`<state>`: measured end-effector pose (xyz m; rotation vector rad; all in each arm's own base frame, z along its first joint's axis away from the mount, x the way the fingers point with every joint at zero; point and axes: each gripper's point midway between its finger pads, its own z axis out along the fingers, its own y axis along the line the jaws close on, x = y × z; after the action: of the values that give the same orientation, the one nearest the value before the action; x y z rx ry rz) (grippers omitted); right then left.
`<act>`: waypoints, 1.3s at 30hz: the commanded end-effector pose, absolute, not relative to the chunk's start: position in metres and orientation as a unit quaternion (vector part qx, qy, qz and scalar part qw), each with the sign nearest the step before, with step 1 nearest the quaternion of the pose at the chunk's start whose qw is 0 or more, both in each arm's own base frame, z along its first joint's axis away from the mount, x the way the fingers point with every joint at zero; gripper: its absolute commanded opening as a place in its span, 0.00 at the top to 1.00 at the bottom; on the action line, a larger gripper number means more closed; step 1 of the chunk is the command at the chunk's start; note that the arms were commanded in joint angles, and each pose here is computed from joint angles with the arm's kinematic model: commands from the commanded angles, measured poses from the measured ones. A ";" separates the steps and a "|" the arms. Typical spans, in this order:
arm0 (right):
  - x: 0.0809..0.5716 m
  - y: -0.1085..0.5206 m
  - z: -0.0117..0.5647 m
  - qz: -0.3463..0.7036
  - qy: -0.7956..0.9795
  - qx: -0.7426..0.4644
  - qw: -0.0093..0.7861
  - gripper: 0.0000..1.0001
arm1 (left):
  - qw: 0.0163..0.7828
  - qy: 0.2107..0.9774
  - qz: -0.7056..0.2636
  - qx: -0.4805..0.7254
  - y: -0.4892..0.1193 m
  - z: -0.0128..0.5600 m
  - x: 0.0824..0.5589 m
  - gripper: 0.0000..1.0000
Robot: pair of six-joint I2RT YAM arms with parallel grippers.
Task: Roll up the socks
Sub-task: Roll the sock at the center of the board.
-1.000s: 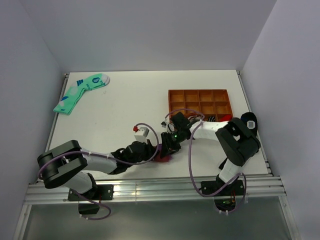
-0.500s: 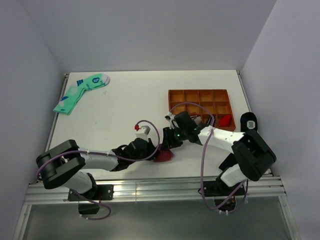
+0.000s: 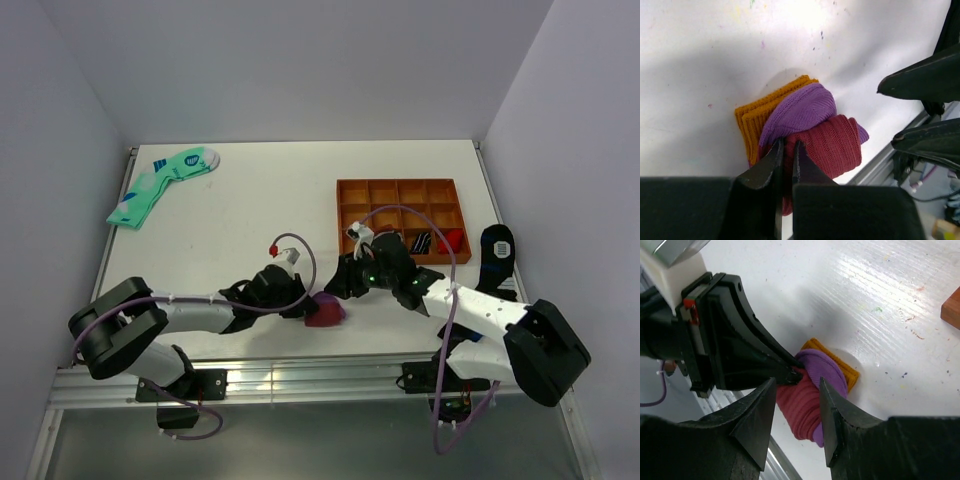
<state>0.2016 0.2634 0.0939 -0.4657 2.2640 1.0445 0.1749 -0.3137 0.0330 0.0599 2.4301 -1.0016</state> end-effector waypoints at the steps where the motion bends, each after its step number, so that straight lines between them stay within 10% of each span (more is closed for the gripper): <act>1: 0.209 0.269 0.112 0.406 0.819 -0.184 0.361 0.53 | 0.108 0.960 -0.253 0.040 -0.249 -0.031 0.119 1.00; 39: 0.149 0.304 0.066 0.350 0.789 -0.259 0.433 0.48 | -0.015 0.955 -0.297 0.000 -0.246 -0.010 0.139 1.00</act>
<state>0.1459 0.2997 0.0601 -0.6782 2.0145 0.8625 0.1630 -0.2832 0.0279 0.0291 2.8318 -1.1932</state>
